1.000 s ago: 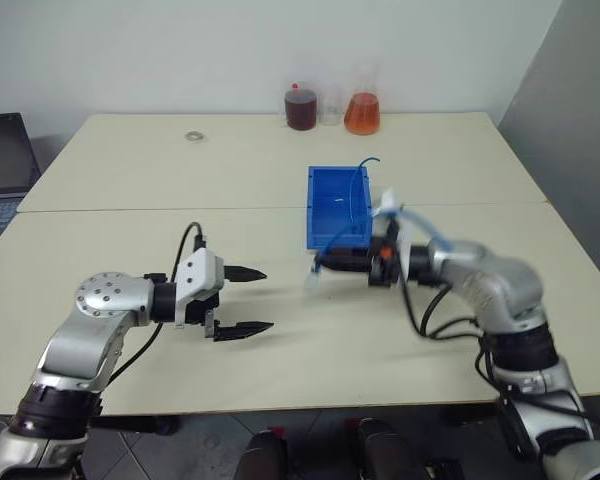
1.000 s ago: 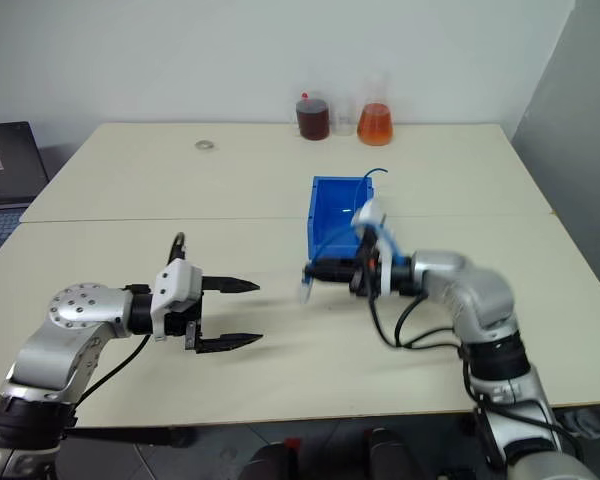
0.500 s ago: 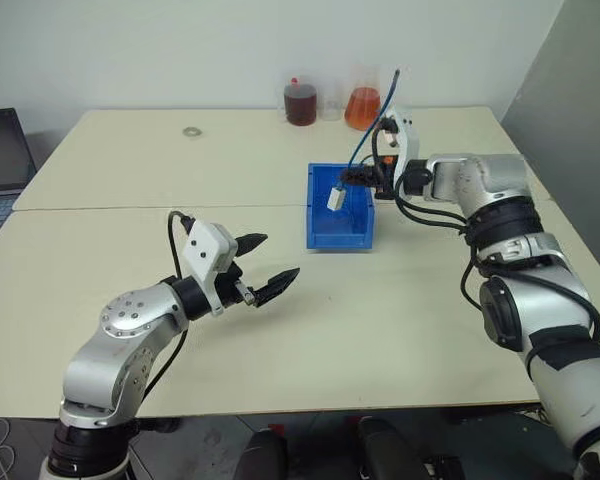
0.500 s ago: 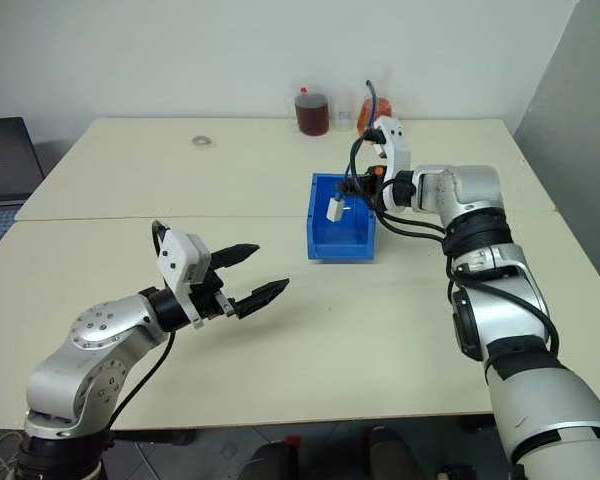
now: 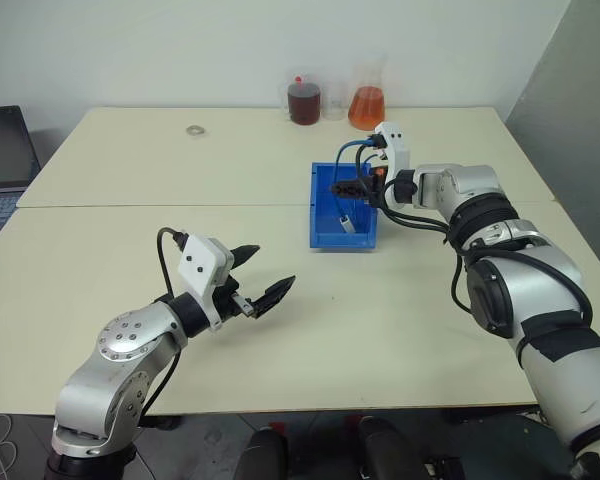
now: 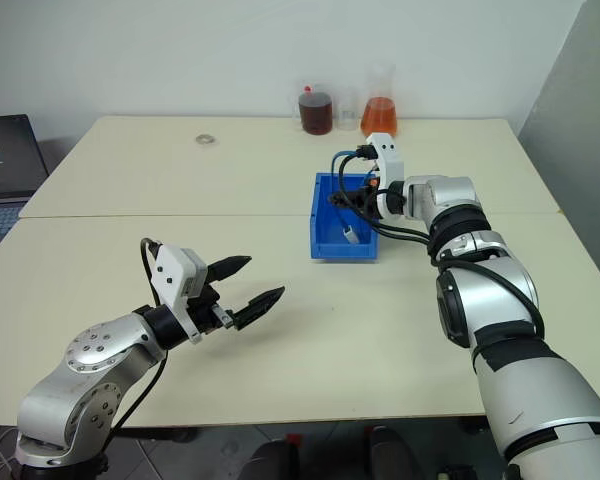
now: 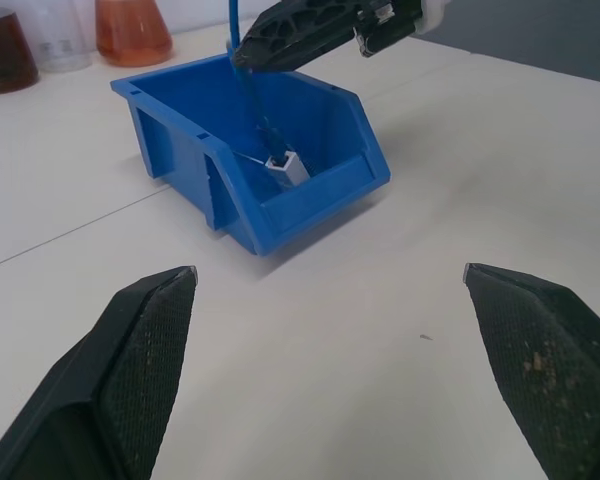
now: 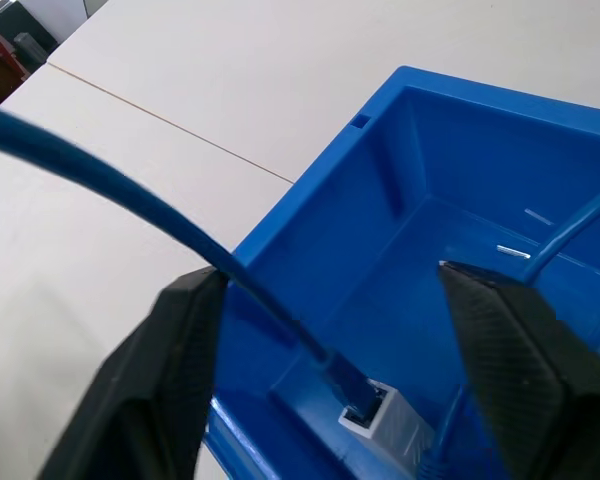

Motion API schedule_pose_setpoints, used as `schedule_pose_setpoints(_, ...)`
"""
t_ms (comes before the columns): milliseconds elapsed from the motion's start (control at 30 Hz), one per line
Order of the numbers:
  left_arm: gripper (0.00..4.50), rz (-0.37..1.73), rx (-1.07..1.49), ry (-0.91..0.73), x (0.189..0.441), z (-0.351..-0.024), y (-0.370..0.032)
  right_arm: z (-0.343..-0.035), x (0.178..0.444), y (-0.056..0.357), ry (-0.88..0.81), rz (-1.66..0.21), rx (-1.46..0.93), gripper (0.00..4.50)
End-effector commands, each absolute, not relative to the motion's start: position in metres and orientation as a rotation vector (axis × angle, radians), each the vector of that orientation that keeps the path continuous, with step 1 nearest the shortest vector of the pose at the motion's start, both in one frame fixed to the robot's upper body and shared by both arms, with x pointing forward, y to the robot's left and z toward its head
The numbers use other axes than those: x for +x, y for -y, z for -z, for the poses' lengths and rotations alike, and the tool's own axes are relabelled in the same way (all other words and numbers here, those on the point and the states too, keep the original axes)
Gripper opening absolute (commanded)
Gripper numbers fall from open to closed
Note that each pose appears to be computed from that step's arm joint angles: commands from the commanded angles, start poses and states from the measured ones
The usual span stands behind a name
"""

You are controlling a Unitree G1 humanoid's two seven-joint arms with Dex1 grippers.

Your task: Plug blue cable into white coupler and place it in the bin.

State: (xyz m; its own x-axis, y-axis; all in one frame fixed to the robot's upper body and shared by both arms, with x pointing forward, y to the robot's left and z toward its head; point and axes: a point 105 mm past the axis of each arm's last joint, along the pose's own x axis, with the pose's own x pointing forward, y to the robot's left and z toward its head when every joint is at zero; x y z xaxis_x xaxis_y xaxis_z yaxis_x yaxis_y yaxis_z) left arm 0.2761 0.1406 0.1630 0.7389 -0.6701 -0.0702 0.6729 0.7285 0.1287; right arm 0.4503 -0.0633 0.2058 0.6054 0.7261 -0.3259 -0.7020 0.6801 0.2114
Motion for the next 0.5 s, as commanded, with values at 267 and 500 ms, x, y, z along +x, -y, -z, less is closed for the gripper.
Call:
schedule_pose_setpoints(267,4.50,0.772,0.166,0.021,0.275,-0.174,-0.136,-0.262,0.463,0.087,-0.201,-0.735,0.058,4.49)
schedule_pose_setpoints(500,4.50,0.665,0.162,0.017,0.270,-0.176,-0.159,-0.252,0.400,0.110,-0.124,-0.954,-0.119,4.49)
